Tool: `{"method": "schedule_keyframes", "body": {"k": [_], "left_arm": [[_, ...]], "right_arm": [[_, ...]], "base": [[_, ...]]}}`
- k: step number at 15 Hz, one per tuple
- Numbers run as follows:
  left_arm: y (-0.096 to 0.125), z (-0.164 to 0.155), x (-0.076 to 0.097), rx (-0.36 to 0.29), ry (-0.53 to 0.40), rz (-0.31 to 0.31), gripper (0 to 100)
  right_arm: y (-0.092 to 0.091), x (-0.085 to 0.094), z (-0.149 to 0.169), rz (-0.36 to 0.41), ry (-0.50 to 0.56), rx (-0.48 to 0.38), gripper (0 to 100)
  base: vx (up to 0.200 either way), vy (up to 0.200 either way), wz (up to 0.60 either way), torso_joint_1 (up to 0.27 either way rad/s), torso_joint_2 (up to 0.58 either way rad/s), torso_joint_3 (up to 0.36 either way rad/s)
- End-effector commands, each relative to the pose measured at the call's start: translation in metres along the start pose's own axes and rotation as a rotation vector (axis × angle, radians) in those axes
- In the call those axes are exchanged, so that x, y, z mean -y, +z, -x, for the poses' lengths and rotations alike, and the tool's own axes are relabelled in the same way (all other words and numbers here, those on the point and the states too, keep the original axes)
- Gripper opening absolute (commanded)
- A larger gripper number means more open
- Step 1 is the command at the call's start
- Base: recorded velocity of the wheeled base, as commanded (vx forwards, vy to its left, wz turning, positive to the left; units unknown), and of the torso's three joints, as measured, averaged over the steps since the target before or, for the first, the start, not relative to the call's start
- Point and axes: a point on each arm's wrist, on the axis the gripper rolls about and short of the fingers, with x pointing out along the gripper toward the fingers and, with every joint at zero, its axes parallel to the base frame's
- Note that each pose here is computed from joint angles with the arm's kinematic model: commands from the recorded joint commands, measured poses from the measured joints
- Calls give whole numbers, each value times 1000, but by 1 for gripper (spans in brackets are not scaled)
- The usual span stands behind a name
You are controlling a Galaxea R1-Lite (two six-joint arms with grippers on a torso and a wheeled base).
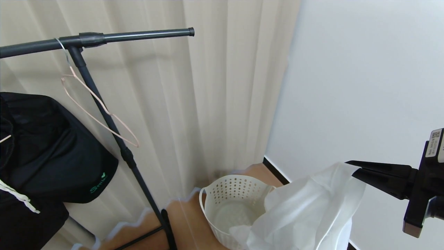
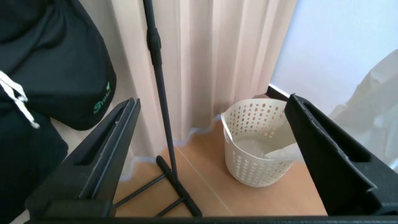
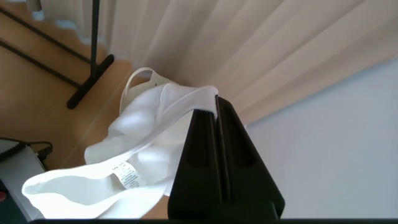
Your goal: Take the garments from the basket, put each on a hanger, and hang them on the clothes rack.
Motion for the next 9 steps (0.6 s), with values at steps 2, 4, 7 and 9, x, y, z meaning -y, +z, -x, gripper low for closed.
{"method": "schedule_keyframes", "body": {"k": [2,4,7,9], "left_arm": [[0,0,0,-1,0,0,100],[0,0,0,-1,0,0,100],[0,0,0,-1,0,0,100],[0,0,0,-1,0,1,100]], "right_arm": [[0,0,-1,0,2,-3,0],[0,0,-1,2,3,-3,0],[0,0,-1,1,3,-3,0],[-1,0,-1,2,2,-5,0]], "base": [[0,0,0,232,-566,-332],[0,0,0,239,-583,-344],[0,0,0,251,-593,-321],[0,0,0,195,-449,-117]]}}
